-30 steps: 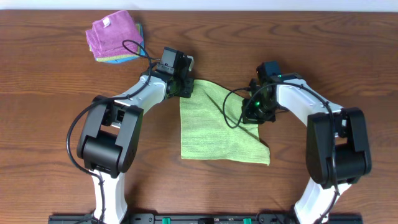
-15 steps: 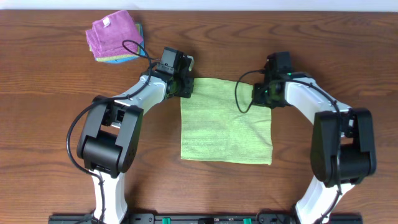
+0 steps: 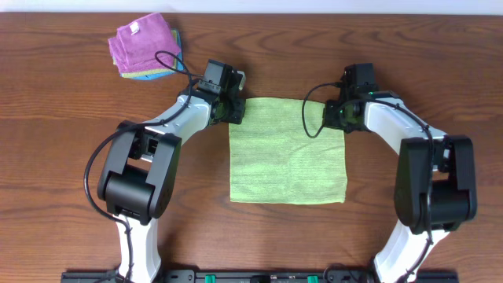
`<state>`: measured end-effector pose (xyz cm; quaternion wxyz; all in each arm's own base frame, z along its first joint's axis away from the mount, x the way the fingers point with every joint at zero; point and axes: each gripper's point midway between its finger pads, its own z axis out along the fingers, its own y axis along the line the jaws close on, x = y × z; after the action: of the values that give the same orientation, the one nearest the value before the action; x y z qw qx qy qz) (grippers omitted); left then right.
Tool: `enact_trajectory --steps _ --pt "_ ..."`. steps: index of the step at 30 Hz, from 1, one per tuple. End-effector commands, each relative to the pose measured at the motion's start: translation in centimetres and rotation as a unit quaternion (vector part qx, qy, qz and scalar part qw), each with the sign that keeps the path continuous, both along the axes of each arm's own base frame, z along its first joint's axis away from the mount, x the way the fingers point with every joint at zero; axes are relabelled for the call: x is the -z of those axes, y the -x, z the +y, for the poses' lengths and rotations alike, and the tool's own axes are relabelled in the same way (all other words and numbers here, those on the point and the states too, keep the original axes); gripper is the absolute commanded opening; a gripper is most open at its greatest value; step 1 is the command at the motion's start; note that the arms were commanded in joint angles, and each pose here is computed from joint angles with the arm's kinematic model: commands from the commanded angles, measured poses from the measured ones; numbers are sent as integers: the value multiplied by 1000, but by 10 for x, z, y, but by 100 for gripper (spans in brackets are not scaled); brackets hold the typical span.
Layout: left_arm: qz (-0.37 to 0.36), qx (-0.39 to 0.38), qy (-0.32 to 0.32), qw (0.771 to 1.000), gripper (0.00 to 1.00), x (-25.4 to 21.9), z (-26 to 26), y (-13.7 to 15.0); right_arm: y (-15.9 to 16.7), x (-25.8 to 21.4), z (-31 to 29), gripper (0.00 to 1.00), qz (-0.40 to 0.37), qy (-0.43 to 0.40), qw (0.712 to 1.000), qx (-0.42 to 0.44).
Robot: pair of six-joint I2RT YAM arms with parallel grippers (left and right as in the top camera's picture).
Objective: Fold the cloth
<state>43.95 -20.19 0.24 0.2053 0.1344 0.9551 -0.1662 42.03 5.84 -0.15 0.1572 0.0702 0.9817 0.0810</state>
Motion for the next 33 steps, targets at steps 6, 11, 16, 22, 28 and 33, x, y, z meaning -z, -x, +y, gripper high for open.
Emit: enact_trajectory --steps 6,11,16,22,28,33 --pt "-3 -11 -1 1000 6 -1 -1 -14 -5 17 7 1 14 -18 1000 4" --pt "7 -12 0 1000 6 9 -2 -22 -12 11 16 1 4 -19 1000 -6" --pt "23 -11 -4 1000 6 24 -6 -31 -17 9 18 1 -8 -20 1000 -8" --pt "26 -11 -6 1000 6 26 -11 -45 -30 4 15 1 -33 -21 999 -6" --pt "19 -12 -8 1000 6 19 -12 -52 -42 -6 7 1 -49 -21 999 3" --pt "41 -12 -22 999 6 24 -7 -42 -43 -8 6 1 -48 -17 999 1"
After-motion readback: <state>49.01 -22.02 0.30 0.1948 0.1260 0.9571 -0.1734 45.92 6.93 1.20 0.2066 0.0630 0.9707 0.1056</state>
